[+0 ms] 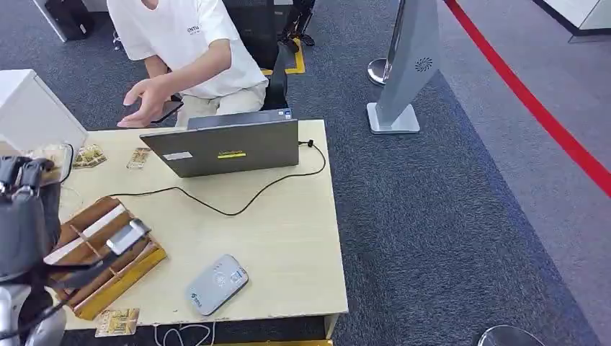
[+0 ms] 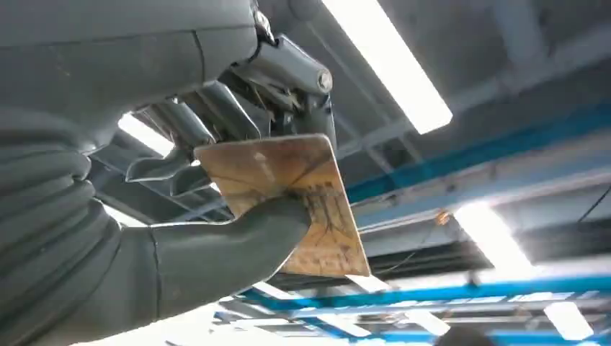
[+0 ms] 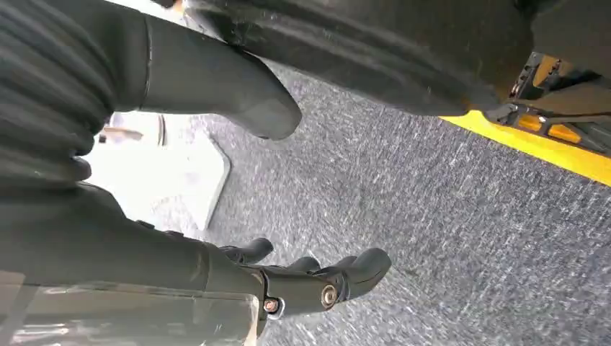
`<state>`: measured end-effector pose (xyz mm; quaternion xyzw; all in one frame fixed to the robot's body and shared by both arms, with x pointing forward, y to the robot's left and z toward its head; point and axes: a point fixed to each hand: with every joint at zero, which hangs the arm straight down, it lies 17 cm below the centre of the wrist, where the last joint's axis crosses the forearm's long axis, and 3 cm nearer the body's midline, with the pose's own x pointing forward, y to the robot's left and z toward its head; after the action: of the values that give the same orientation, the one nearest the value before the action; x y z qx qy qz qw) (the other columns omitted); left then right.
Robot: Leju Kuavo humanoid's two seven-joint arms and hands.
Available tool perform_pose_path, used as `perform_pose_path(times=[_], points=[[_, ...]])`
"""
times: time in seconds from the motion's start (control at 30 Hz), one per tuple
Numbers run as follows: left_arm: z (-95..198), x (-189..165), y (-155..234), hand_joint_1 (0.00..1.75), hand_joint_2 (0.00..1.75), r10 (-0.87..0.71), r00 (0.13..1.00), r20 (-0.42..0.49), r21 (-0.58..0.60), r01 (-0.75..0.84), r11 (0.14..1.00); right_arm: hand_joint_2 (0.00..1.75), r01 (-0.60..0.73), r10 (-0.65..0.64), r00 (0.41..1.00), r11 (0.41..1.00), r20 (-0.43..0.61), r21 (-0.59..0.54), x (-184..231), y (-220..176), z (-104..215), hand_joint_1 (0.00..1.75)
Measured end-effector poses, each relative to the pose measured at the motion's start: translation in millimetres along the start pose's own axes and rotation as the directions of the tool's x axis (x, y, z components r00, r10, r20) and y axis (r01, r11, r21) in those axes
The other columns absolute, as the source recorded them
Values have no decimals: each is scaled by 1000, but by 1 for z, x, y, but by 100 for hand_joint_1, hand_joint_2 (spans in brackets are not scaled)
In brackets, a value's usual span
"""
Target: Pass the card to the sensor for recognition and then transmit it.
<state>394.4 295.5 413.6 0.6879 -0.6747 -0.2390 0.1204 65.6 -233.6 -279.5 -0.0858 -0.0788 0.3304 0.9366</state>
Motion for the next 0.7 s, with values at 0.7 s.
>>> perform_pose_path(times=[0.7], points=[[7,-135,-200,175,175,-258,952,-162,-403,175,898,175,-61,61,998,998,6,15,-1,-1,0,0]])
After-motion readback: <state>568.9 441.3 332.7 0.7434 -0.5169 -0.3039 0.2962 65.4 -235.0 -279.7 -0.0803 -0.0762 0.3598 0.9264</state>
